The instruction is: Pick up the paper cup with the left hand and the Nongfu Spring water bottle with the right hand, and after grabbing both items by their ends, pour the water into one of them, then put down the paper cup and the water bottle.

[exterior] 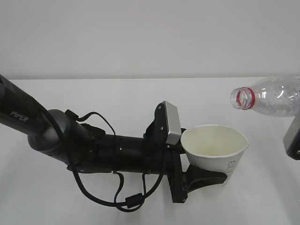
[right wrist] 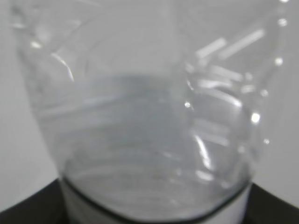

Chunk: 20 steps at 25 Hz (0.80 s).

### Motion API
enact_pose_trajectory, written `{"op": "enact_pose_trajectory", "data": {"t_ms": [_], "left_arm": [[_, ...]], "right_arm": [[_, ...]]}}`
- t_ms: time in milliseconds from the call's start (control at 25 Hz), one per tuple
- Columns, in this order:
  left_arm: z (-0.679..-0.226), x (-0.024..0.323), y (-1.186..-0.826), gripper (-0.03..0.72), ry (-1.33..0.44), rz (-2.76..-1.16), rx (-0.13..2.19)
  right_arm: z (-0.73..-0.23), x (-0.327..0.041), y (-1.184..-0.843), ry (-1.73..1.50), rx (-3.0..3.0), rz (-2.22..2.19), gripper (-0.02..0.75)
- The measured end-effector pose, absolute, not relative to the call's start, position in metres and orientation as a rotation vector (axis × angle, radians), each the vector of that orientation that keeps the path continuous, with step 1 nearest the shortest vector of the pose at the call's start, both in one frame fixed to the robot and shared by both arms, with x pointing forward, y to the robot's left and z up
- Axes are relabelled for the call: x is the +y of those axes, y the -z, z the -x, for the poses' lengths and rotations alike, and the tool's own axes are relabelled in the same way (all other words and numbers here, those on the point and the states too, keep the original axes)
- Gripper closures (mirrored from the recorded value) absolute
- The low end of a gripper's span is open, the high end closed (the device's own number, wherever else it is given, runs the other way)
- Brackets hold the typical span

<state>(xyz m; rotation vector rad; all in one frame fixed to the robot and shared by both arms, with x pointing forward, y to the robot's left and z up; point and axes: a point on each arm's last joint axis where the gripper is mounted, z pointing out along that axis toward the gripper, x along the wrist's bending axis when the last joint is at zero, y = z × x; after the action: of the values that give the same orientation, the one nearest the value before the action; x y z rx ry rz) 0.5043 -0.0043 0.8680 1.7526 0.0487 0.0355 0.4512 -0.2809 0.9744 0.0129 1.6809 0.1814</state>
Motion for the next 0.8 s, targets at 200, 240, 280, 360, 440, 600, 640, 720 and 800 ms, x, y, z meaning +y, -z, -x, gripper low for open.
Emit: {"op": "enact_pose_trajectory", "data": {"t_ms": [200,240,280,360,440,600,640,720,800], "left_arm": [[-0.5041,-0.0043,-0.8680,0.185,-0.035,-1.753,0.047],[-0.5041,-0.0043,-0.8680,0.185,-0.035,-1.753,0.047],[-0.5041,-0.0043,-0.8680,0.185,-0.035,-1.753,0.047],[-0.5041,-0.0043,-0.8680,0.185,-0.035,-1.753,0.047],[-0.5041,-0.0043,-0.8680,0.185,-0.035,-1.753,0.047],[-0.5041,-0.0043,-0.8680,0.185,-0.035,-1.753,0.047],[-0.5041,-0.0043,-0.8680,0.185,-0.035,-1.753,0.047],[-0.5041,-0.0043,-0.8680,0.185,-0.035,-1.753,0.047],[-0.5041,-0.0043,-0.8680,0.185,-0.035,-1.753,0.047]], "right_arm": [[-0.4512,-0.2809,-0.9744,-0.178,1.681,-0.009,0.298],[-0.4512,-0.2809,-0.9744,-0.178,1.681,-0.009,0.298],[-0.4512,-0.2809,-0.9744,-0.178,1.681,-0.009,0.298],[-0.4512,-0.2809,-0.9744,-0.178,1.681,-0.009,0.298],[-0.4512,-0.2809,-0.9744,-0.178,1.681,-0.009,0.298],[-0.4512,-0.2809,-0.9745,-0.168,1.679,0.003,0.298],[-0.4512,-0.2809,-0.9745,-0.166,1.679,0.005,0.298],[-0.4512,-0.2809,-0.9745,-0.163,1.679,0.008,0.298],[-0.4512,-0.2809,-0.9745,-0.163,1.679,0.008,0.298]]}}
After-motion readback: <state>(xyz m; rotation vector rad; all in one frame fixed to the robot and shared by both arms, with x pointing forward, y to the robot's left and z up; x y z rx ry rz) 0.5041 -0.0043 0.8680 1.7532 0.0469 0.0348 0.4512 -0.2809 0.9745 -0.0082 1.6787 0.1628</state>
